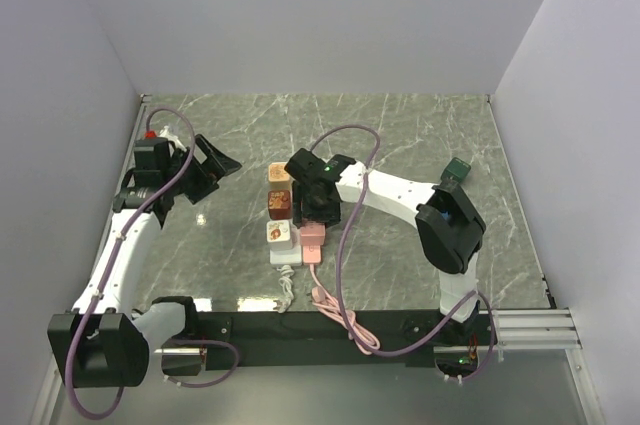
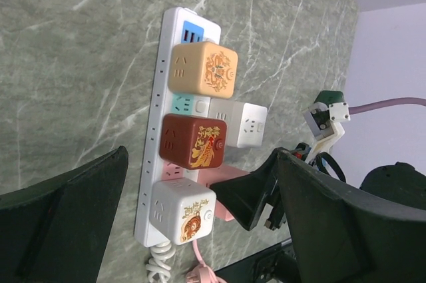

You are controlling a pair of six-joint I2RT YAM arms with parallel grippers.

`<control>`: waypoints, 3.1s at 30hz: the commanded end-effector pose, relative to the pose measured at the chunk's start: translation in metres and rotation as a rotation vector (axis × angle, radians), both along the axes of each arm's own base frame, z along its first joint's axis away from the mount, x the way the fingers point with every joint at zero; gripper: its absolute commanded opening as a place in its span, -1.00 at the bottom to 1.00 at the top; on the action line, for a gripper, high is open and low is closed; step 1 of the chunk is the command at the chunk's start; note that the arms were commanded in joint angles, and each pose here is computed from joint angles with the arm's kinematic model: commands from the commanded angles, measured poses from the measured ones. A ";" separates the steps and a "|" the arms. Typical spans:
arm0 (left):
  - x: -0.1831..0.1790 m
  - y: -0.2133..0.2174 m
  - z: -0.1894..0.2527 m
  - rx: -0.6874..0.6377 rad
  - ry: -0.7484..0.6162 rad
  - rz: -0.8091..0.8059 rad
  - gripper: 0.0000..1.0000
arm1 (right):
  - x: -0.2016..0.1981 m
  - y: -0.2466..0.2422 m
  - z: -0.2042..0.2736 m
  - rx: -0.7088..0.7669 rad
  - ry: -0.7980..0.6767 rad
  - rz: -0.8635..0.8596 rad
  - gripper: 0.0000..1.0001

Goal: Pull the plug off the socket

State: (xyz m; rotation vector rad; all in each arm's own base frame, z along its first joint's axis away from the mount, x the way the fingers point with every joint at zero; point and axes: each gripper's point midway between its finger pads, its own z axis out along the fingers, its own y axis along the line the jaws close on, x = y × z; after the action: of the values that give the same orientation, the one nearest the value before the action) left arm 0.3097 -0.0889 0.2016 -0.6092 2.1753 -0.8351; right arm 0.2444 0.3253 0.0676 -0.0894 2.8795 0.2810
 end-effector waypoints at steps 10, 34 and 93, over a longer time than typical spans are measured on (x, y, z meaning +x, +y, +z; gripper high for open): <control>0.008 -0.026 0.012 -0.028 -0.047 -0.063 0.99 | -0.015 -0.017 -0.019 -0.098 0.017 0.009 0.61; 0.002 -0.121 0.003 -0.050 -0.011 -0.304 0.99 | 0.028 -0.052 0.096 0.662 -0.074 0.176 -1.00; 0.030 -0.235 -0.094 0.151 0.147 -0.445 -0.99 | 0.122 -0.250 0.141 0.491 -0.273 -0.342 -1.00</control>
State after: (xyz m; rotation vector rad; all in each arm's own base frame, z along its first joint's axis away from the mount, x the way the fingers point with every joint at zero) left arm 0.3524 -0.3906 0.1858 -0.1812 2.2446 -1.2139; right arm 0.3093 0.1691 0.1984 0.1189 2.5292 1.2584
